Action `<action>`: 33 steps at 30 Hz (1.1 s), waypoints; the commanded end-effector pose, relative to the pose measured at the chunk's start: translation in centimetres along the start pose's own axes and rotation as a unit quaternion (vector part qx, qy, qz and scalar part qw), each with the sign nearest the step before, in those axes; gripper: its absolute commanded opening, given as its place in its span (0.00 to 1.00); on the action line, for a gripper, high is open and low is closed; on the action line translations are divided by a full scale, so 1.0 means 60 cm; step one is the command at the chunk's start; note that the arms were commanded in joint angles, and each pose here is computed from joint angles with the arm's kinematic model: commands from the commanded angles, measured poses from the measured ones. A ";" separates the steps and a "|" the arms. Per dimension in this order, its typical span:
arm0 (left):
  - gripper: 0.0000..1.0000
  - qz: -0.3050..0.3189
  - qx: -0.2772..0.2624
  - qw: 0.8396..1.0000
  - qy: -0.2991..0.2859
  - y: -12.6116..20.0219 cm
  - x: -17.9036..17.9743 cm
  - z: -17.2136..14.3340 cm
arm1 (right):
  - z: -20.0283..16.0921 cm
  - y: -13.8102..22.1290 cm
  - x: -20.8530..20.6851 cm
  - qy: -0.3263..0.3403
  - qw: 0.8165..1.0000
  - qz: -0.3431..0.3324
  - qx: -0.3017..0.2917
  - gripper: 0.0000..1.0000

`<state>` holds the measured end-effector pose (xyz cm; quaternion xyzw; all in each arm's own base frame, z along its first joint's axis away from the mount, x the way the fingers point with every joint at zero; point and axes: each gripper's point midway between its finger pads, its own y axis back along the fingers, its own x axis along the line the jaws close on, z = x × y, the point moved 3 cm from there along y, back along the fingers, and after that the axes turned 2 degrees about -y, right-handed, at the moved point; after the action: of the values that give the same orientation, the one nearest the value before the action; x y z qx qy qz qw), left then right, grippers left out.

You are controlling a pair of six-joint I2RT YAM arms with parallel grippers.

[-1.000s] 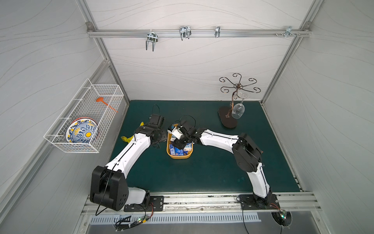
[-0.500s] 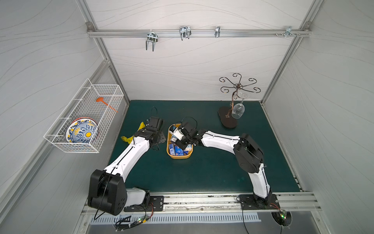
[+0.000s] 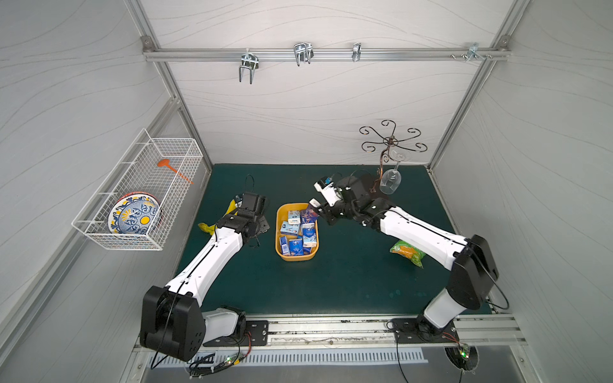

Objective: Take the pocket tissues out of the storage box
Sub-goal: Place the pocket tissues at the center of the board.

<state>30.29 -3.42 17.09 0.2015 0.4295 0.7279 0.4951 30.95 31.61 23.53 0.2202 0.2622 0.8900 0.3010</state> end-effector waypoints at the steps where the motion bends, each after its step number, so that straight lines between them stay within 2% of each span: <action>1: 0.35 -0.011 -0.016 1.000 0.014 -0.001 -0.011 0.017 | -0.095 0.024 -0.035 -0.084 0.993 0.010 0.085 0.27; 8: 0.36 -0.016 -0.030 0.999 0.014 0.010 -0.020 0.026 | -0.196 0.055 -0.066 -0.142 0.982 0.009 0.124 0.27; 10: 0.37 -0.018 -0.034 0.999 0.005 0.013 -0.028 0.026 | -0.211 0.051 -0.055 -0.148 0.978 0.036 0.140 0.27; 15: 0.38 -0.010 -0.039 0.999 -0.019 0.018 -0.041 0.022 | -0.231 0.021 -0.033 -0.161 0.968 0.093 0.169 0.27; 18: 0.38 -0.012 -0.041 0.999 -0.030 0.021 -0.046 0.019 | -0.240 -0.001 -0.030 -0.159 0.965 0.094 0.187 0.30; 26: 0.38 -0.029 -0.029 0.999 -0.033 0.016 -0.058 0.006 | -0.261 -0.065 -0.056 -0.172 0.960 0.076 0.209 0.29; 31: 0.38 -0.042 -0.026 0.998 -0.031 0.021 -0.062 -0.001 | -0.250 -0.079 -0.067 -0.169 0.963 0.061 0.203 0.50; 33: 0.38 -0.044 -0.023 0.998 -0.031 0.023 -0.062 -0.002 | -0.237 -0.079 -0.072 -0.165 0.965 0.054 0.198 0.52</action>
<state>30.47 -6.39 17.35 0.2172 0.4078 0.7132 0.5271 27.13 26.80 7.97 0.4462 0.3742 0.7792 0.2317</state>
